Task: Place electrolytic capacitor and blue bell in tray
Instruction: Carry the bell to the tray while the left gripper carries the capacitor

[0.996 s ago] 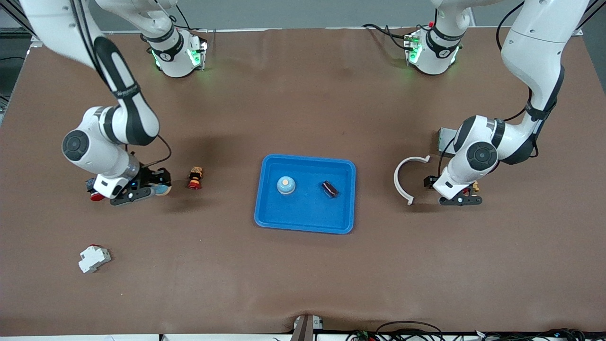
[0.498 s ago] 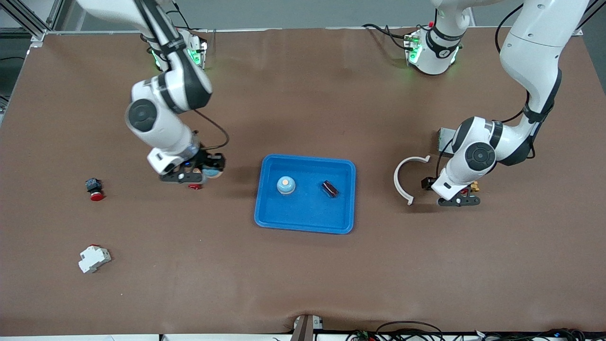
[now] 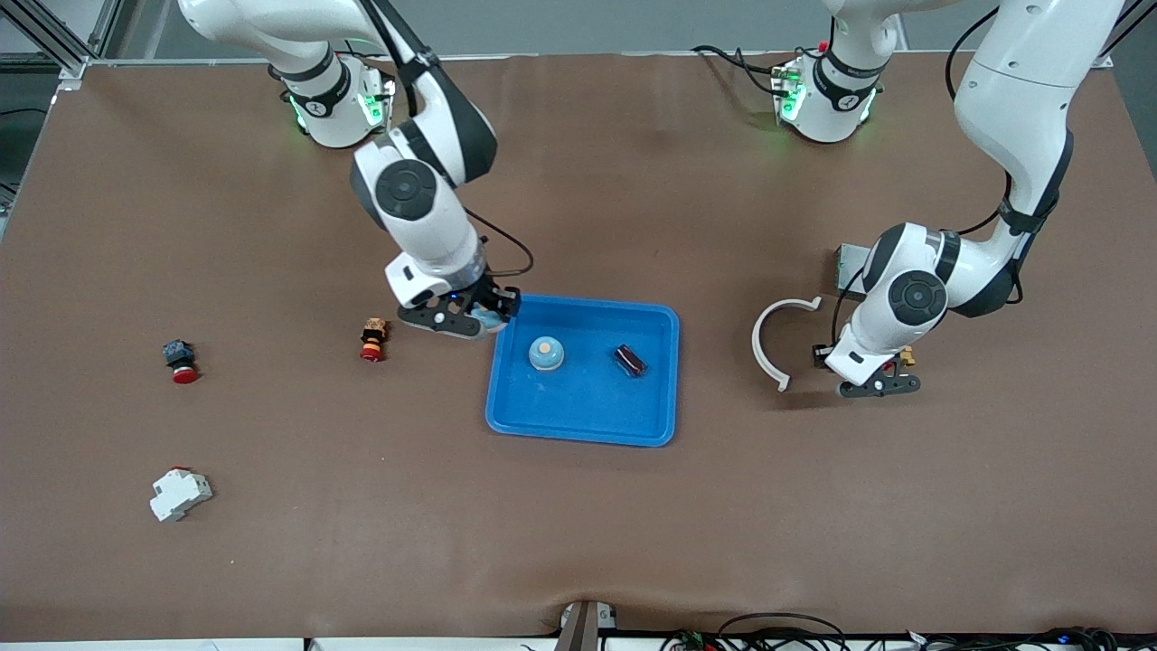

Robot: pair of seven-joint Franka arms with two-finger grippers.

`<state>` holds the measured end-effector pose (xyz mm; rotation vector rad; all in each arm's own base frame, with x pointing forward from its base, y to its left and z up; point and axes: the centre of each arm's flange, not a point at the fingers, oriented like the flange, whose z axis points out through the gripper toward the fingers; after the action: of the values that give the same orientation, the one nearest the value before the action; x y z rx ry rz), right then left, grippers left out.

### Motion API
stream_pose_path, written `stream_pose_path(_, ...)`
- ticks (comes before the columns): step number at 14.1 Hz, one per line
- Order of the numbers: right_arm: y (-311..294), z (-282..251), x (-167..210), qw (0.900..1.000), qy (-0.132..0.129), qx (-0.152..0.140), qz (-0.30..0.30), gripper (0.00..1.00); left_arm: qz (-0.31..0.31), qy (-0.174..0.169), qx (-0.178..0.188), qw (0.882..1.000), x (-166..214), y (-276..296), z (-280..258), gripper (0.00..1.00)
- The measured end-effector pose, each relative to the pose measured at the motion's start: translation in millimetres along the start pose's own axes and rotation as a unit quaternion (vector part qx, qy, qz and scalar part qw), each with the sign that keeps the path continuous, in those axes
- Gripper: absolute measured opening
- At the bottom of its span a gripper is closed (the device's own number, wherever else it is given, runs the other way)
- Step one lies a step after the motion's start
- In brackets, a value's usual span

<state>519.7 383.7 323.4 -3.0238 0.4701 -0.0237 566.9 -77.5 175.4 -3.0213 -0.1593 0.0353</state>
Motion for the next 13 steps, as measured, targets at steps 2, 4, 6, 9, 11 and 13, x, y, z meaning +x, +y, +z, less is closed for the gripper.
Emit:
stream_pose_path(2,-31.7,17.2,-5.9,1.000,0.010,-0.009,0.021,0.65,-0.040,0.004,-0.002,0.999,1.7,4.5,-3.6,0.35)
stream_pose_path(4,-55.3,39.2,-8.6,0.999,0.019,-0.015,0.035,0.65,-0.064,0.008,-0.007,0.998,2.1,13.9,-8.5,0.35)
stream_pose_path(6,-64.8,56.2,-2.4,0.999,0.021,-0.017,0.040,0.65,-0.073,0.007,-0.007,0.997,4.2,20.4,-16.9,0.35)
stream_pose_path(9,-71.1,69.6,10.6,0.998,0.027,-0.017,0.045,0.65,-0.111,-0.021,-0.011,0.994,16.6,41.3,-49.1,0.35)
stream_pose_path(11,-71.7,73.6,19.8,0.998,0.031,-0.017,0.050,0.65,-0.139,-0.046,-0.026,0.989,28.8,58.5,-84.4,0.35)
stream_pose_path(13,-70.8,76.7,29.6,0.998,0.035,-0.016,0.054,0.65,-0.152,-0.068,-0.038,0.985,39.7,70.9,-120.6,0.35)
